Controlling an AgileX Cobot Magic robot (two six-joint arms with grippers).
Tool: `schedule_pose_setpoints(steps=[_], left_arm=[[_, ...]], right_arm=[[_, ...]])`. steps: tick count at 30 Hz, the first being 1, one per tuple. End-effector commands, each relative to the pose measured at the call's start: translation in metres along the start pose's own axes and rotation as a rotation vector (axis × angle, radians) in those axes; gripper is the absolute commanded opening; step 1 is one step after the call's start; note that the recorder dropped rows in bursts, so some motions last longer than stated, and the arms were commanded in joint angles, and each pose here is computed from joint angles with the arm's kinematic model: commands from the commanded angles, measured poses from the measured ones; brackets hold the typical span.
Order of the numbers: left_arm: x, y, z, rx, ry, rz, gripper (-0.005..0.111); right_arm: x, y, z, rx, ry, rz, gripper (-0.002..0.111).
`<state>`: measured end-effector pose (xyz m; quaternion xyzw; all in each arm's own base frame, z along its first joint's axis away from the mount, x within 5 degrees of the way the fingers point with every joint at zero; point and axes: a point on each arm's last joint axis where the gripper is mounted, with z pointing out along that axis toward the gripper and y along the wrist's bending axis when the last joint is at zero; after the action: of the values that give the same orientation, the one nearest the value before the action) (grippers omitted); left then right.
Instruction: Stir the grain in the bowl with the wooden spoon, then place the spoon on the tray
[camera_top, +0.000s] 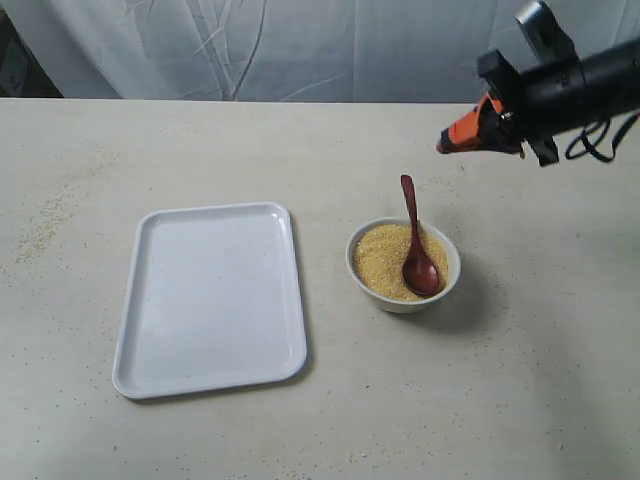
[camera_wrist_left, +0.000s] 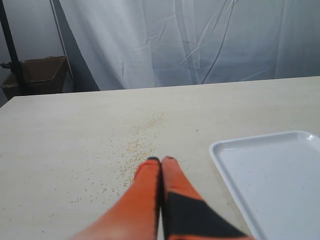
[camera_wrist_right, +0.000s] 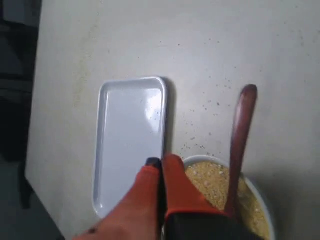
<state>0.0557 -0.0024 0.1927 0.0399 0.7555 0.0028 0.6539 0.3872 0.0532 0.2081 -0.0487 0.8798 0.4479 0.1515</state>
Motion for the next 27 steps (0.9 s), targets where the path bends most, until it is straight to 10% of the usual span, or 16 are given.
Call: schedule_pose_setpoints(steps=[1,9,27], left_arm=[[-0.001,0.000,0.000,0.003,-0.016,-0.001,0.000],[-0.001,0.000,0.000,0.003,-0.016,-0.001,0.000],[-0.001,0.000,0.000,0.003,-0.016,0.001,0.000]], right_arm=[[0.018,-0.054,0.010,-0.096,-0.048,0.165,0.000],[0.020,-0.080,0.037,-0.079,-0.061,0.129,0.058],[0.003,-0.072,0.098,-0.153,-0.053,0.109,0.024]])
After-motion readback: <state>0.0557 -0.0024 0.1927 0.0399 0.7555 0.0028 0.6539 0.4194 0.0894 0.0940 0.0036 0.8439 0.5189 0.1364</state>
